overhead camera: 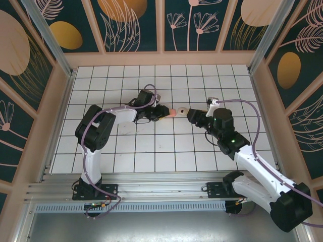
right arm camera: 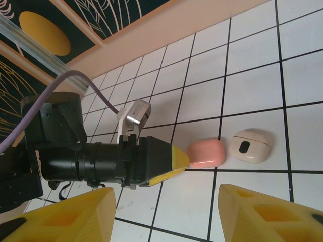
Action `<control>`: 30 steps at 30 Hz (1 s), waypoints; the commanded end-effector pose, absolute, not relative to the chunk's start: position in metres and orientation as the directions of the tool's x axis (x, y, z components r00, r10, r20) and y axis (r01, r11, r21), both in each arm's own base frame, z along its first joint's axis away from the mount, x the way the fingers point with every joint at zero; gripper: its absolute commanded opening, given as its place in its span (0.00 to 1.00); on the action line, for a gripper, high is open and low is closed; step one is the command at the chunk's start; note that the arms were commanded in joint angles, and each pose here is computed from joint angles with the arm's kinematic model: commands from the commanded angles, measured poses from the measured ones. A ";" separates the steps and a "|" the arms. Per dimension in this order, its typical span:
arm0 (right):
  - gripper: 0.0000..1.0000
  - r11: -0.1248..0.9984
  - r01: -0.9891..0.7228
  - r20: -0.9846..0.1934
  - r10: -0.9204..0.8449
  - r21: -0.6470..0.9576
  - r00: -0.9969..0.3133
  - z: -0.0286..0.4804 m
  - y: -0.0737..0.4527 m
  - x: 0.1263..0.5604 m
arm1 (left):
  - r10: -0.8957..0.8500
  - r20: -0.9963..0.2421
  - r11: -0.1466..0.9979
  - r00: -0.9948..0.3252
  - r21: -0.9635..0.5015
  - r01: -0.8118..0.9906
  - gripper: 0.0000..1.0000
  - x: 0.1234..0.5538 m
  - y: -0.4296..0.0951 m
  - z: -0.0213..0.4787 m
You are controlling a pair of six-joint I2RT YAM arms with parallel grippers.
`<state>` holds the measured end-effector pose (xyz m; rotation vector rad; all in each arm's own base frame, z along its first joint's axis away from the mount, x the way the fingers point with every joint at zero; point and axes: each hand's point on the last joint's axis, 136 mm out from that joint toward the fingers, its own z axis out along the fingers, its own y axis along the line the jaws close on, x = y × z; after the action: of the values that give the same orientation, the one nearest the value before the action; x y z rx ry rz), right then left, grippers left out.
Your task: Insert the wireless bluetooth earbuds into the charging case
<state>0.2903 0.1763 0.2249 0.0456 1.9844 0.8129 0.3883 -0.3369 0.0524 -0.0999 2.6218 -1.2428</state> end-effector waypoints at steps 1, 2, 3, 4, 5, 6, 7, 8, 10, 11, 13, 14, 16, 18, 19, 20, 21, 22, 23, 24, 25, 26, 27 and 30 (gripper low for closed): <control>0.56 0.781 -0.276 -0.763 0.358 0.561 -0.538 0.223 0.172 0.291 | -0.168 -0.182 0.675 -0.969 -0.737 0.022 0.39 0.395 -0.334 0.046; 0.56 0.782 -0.273 -0.762 0.357 0.560 -0.540 0.222 0.172 0.291 | -0.166 -0.188 0.686 -0.968 -0.728 0.023 0.39 0.396 -0.333 0.046; 0.56 0.784 -0.271 -0.763 0.357 0.558 -0.538 0.222 0.171 0.291 | -0.164 -0.193 0.691 -0.967 -0.722 0.027 0.40 0.397 -0.332 0.048; 0.56 0.786 -0.270 -0.765 0.357 0.556 -0.536 0.222 0.170 0.291 | -0.163 -0.203 0.698 -0.966 -0.715 0.032 0.41 0.398 -0.331 0.050; 0.56 0.788 -0.268 -0.767 0.359 0.554 -0.531 0.222 0.169 0.291 | -0.162 -0.218 0.708 -0.962 -0.705 0.041 0.42 0.399 -0.329 0.053; 0.56 0.791 -0.264 -0.769 0.361 0.552 -0.528 0.221 0.168 0.292 | -0.164 -0.237 0.721 -0.958 -0.691 0.048 0.44 0.400 -0.325 0.056; 0.56 0.793 -0.262 -0.770 0.362 0.551 -0.525 0.220 0.167 0.292 | -0.165 -0.256 0.733 -0.953 -0.678 0.055 0.45 0.402 -0.321 0.060; 0.57 0.796 -0.257 -0.772 0.363 0.549 -0.522 0.218 0.165 0.293 | -0.170 -0.275 0.748 -0.946 -0.661 0.058 0.47 0.404 -0.314 0.064; 0.59 0.802 -0.245 -0.774 0.369 0.545 -0.514 0.213 0.162 0.296 | -0.189 -0.316 0.767 -0.930 -0.639 0.061 0.51 0.409 -0.298 0.076; 0.62 0.806 -0.235 -0.775 0.375 0.544 -0.509 0.210 0.159 0.297 | -0.207 -0.341 0.775 -0.917 -0.629 0.059 0.52 0.412 -0.287 0.084; 0.98 0.812 -0.195 -0.769 0.402 0.550 -0.497 0.202 0.152 0.302 | -0.259 -0.393 0.787 -0.882 -0.616 0.043 0.53 0.419 -0.259 0.102; 0.99 0.810 -0.170 -0.759 0.422 0.561 -0.496 0.199 0.148 0.305 | -0.296 -0.430 0.789 -0.853 -0.614 0.036 0.55 0.422 -0.241 0.117; 0.99 0.812 -0.137 -0.748 0.439 0.567 -0.497 0.192 0.142 0.311 | -0.369 -0.525 0.801 -0.767 -0.598 0.024 0.59 0.427 -0.204 0.152; 0.99 0.835 -0.137 -0.777 0.420 0.534 -0.469 0.193 0.136 0.318 | -0.417 -0.627 0.826 -0.658 -0.564 0.014 0.70 0.428 -0.167 0.188; 0.99 0.855 -0.115 -0.801 0.414 0.505 -0.432 0.195 0.127 0.323 | -0.428 -0.679 0.847 -0.596 -0.532 -0.001 0.97 0.427 -0.148 0.204; 0.99 0.876 -0.096 -0.827 0.403 0.473 -0.391 0.198 0.118 0.328 | -0.425 -0.734 0.870 -0.529 -0.493 -0.015 0.99 0.424 -0.129 0.222; 0.99 0.893 -0.075 -0.849 0.393 0.445 -0.354 0.201 0.109 0.332 | -0.420 -0.776 0.889 -0.470 -0.457 -0.040 0.99 0.422 -0.113 0.235; 0.99 0.908 -0.048 -0.869 0.382 0.416 -0.314 0.204 0.099 0.337 | -0.413 -0.815 0.905 -0.406 -0.418 -0.082 0.99 0.418 -0.093 0.246; 0.99 0.920 -0.024 -0.885 0.368 0.390 -0.284 0.205 0.089 0.341 | -0.411 -0.844 0.911 -0.344 -0.389 -0.134 0.99 0.411 -0.074 0.253; 0.99 0.929 -0.007 -0.896 0.355 0.370 -0.265 0.204 0.080 0.345 | -0.420 -0.860 0.907 -0.289 -0.385 -0.173 0.99 0.406 -0.059 0.258; 0.99 0.935 0.013 -0.903 0.345 0.353 -0.255 0.201 0.070 0.349 | -0.435 -0.873 0.895 -0.219 -0.393 -0.211 0.99 0.399 -0.042 0.264; 0.99 0.940 0.034 -0.907 0.336 0.339 -0.253 0.198 0.060 0.354 | -0.436 -0.886 0.889 -0.160 -0.396 -0.230 0.99 0.393 -0.030 0.267; 0.99 0.944 0.058 -0.909 0.330 0.326 -0.256 0.192 0.051 0.358 | -0.423 -0.898 0.888 -0.121 -0.384 -0.253 0.99 0.388 -0.021 0.266; 0.99 0.952 0.126 -0.915 0.304 0.280 -0.267 0.173 0.024 0.366 | -0.373 -0.927 0.877 -0.033 -0.341 -0.338 0.99 0.374 0.004 0.257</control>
<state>0.3589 0.0467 0.1729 0.3228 1.8935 0.2890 0.3808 -0.0303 0.2624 -0.5013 1.7271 -0.2402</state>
